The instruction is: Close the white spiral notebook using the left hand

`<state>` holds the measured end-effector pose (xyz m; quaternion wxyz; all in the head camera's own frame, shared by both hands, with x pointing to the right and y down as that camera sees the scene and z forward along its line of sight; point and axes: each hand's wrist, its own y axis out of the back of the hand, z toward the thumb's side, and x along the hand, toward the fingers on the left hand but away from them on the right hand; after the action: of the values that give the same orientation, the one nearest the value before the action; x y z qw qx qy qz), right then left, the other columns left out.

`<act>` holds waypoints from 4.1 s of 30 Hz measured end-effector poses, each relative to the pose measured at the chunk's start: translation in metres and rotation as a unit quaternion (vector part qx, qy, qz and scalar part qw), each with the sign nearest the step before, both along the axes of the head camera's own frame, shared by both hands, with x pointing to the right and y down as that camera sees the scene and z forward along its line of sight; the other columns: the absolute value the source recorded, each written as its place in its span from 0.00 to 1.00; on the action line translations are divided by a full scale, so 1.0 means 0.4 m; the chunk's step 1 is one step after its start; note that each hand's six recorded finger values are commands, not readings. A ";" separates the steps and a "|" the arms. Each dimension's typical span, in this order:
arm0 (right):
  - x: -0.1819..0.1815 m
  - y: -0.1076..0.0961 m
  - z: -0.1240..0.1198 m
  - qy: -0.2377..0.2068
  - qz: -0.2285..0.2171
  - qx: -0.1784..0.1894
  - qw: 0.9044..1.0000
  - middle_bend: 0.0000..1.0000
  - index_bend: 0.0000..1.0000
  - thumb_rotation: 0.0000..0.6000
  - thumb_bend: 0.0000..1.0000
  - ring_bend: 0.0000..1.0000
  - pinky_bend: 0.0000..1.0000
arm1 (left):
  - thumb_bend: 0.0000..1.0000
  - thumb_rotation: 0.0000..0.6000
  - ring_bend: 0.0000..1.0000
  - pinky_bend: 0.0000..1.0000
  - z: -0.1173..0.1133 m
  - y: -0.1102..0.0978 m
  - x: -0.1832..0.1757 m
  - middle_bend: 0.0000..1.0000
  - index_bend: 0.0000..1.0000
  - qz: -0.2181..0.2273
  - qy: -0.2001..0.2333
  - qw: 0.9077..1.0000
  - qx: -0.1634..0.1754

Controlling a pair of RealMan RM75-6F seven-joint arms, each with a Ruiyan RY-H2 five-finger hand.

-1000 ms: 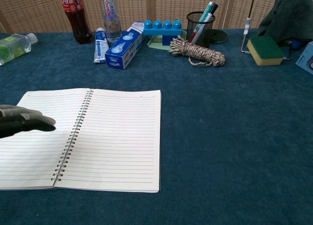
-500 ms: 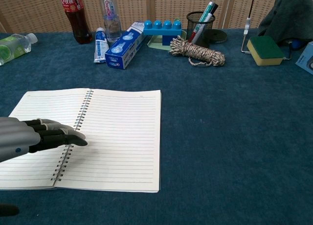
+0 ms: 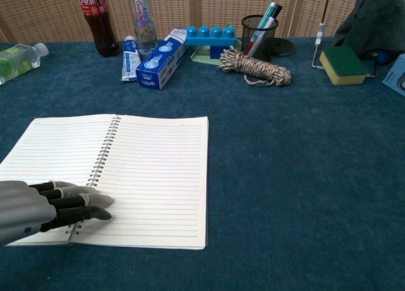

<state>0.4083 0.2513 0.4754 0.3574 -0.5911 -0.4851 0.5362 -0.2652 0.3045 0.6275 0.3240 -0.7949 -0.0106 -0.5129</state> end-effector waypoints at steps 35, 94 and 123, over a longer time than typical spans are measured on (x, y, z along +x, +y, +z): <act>-0.018 0.010 0.016 0.005 -0.008 -0.011 1.000 0.00 0.00 1.00 0.00 0.00 0.00 | 0.03 1.00 0.00 0.00 -0.087 0.102 -0.291 0.05 0.02 -0.067 -0.048 0.996 -0.029; -0.020 0.015 0.020 0.009 -0.007 -0.017 1.000 0.00 0.00 1.00 0.00 0.00 0.00 | 0.03 1.00 0.00 0.00 -0.137 0.178 -0.129 0.01 0.00 0.049 -0.011 0.998 -0.041; -0.020 0.017 0.019 0.008 -0.007 -0.016 1.000 0.00 0.00 1.00 0.00 0.00 0.00 | 0.03 1.00 0.00 0.00 -0.021 0.212 -0.112 0.00 0.00 0.134 0.114 0.977 0.122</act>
<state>0.4003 0.2582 0.4829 0.3553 -0.5961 -0.4692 0.5462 -0.3098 0.3891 0.6191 0.4829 -0.7942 -0.0172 -0.3683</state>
